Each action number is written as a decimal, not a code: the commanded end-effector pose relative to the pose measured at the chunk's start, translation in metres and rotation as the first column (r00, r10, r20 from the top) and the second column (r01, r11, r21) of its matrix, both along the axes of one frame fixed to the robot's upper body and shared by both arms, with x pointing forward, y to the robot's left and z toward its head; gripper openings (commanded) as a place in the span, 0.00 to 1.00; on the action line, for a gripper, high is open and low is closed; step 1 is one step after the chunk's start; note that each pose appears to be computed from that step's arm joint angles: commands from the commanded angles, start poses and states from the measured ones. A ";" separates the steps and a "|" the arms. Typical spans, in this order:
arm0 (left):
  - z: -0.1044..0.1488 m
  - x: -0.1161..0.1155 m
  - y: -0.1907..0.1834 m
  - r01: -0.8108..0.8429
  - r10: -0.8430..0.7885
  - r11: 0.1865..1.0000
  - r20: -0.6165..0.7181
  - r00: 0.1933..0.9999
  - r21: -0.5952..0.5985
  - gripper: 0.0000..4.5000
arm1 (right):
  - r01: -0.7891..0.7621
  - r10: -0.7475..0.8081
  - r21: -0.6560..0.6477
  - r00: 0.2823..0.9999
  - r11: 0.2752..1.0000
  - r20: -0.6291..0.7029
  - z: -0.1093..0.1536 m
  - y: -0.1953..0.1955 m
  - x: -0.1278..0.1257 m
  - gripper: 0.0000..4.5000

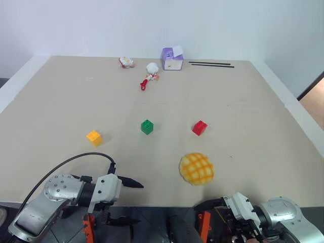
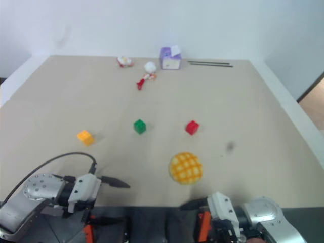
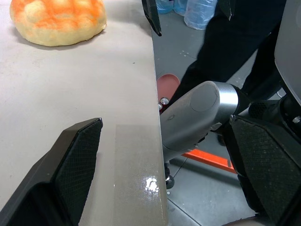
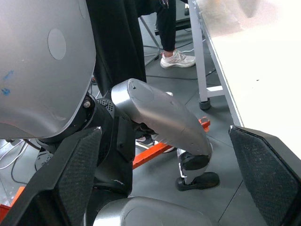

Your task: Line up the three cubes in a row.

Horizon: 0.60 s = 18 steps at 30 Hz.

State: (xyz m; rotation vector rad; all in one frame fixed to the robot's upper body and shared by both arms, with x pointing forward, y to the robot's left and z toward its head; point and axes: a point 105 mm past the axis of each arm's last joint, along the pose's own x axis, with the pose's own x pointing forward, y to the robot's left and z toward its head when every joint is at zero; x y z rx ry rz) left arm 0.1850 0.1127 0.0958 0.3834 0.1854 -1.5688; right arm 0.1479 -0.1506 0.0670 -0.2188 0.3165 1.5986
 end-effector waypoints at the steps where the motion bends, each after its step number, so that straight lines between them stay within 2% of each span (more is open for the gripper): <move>1: 0.004 -0.004 -0.002 0.039 -0.039 0.999 0.023 0.999 -0.008 1.00 | -0.013 0.013 0.015 1.000 1.000 0.020 0.003 0.001 -0.001 1.00; 13: 0.004 -0.007 -0.002 0.065 -0.065 0.998 0.021 0.998 -0.021 1.00 | -0.014 0.013 0.037 1.000 0.999 0.020 0.006 0.002 0.001 1.00; 15: 0.007 -0.004 -0.001 0.027 -0.028 0.998 -0.028 0.999 -0.051 1.00 | -0.005 0.004 0.070 1.000 0.998 0.013 0.012 0.004 0.002 1.00; 18: 0.024 0.015 0.002 -0.048 0.042 0.993 -0.050 0.998 -0.105 1.00 | 0.064 -0.067 0.180 0.998 0.982 0.014 0.045 0.008 0.019 1.00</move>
